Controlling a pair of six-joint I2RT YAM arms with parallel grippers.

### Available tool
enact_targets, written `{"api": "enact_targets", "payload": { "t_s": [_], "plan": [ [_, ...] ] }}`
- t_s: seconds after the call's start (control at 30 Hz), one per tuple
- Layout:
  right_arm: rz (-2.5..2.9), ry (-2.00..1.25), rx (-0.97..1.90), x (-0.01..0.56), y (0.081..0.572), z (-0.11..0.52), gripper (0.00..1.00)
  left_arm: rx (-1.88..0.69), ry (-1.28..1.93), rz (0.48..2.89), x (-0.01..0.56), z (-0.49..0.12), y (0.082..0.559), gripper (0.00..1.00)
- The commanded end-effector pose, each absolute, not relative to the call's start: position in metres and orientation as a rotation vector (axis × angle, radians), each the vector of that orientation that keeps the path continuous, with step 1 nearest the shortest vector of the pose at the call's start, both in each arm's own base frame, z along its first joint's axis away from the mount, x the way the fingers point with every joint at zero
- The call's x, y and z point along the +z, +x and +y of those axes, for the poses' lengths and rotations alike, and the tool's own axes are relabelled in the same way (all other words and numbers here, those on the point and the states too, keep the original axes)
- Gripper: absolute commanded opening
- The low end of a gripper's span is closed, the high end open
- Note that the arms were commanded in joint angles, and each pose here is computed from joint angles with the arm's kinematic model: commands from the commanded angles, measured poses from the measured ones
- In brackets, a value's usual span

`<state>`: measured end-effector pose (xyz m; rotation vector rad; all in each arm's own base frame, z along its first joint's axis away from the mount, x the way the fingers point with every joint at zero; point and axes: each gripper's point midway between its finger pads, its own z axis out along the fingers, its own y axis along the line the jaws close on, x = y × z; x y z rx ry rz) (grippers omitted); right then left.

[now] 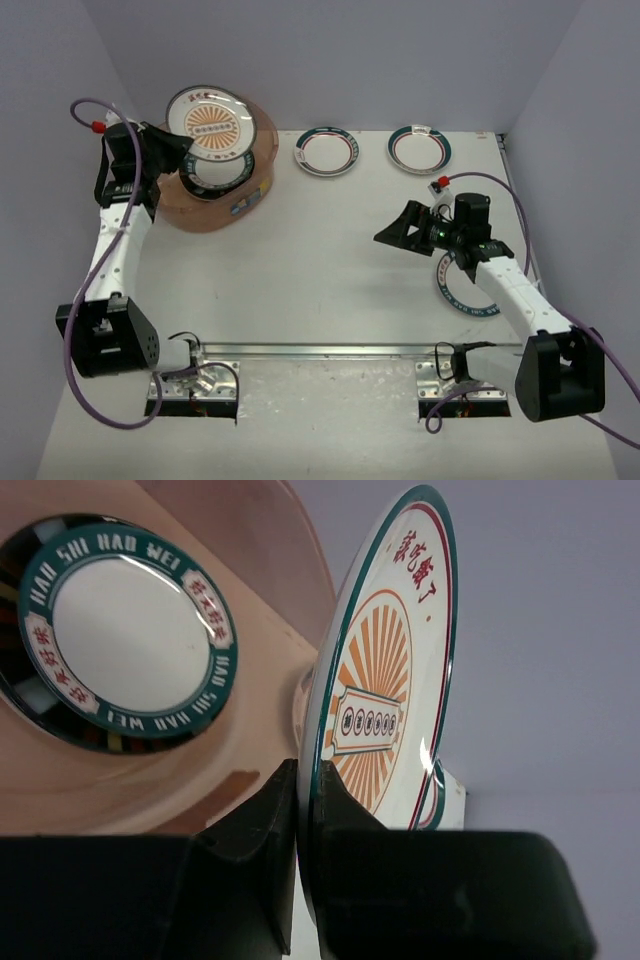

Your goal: Place the plates into the plastic bin on the countertop

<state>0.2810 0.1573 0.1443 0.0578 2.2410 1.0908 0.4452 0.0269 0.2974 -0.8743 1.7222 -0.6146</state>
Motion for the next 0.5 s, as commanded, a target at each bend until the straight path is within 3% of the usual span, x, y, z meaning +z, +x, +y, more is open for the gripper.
{"api": "enact_targets", "payload": {
  "t_s": [0.0,0.13,0.2,0.23,0.27,0.33,0.4,0.47],
  "plan": [
    [2.241,0.017,1.048,0.139,0.272,0.152,0.99,-0.559,-1.011,1.759,0.258,0.061,0.502,0.0],
    [2.243,-0.012,1.027,0.137,0.265,0.15,0.99,-0.552,-0.999,1.835,0.232,0.07,0.541,0.02],
    [2.247,-0.02,1.019,0.137,0.263,0.149,0.99,-0.546,-0.987,1.83,0.235,0.074,0.551,0.14],
    [2.248,-0.024,1.019,0.138,0.262,0.149,0.99,-0.532,-0.983,1.833,0.233,0.077,0.555,0.24],
    [2.245,-0.031,1.017,0.139,0.262,0.149,0.99,-0.507,-0.995,1.841,0.227,0.082,0.556,0.42],
    [2.242,-0.037,1.017,0.14,0.261,0.149,0.99,-0.494,-1.001,1.855,0.218,0.087,0.561,0.48],
    [2.24,-0.047,1.007,0.14,0.26,0.148,0.99,-0.493,-1.01,1.885,0.206,0.091,0.567,0.74],
    [2.243,-0.049,0.995,0.139,0.261,0.147,0.99,-0.493,-1.01,1.927,0.199,0.091,0.571,0.94]
  ]
}}
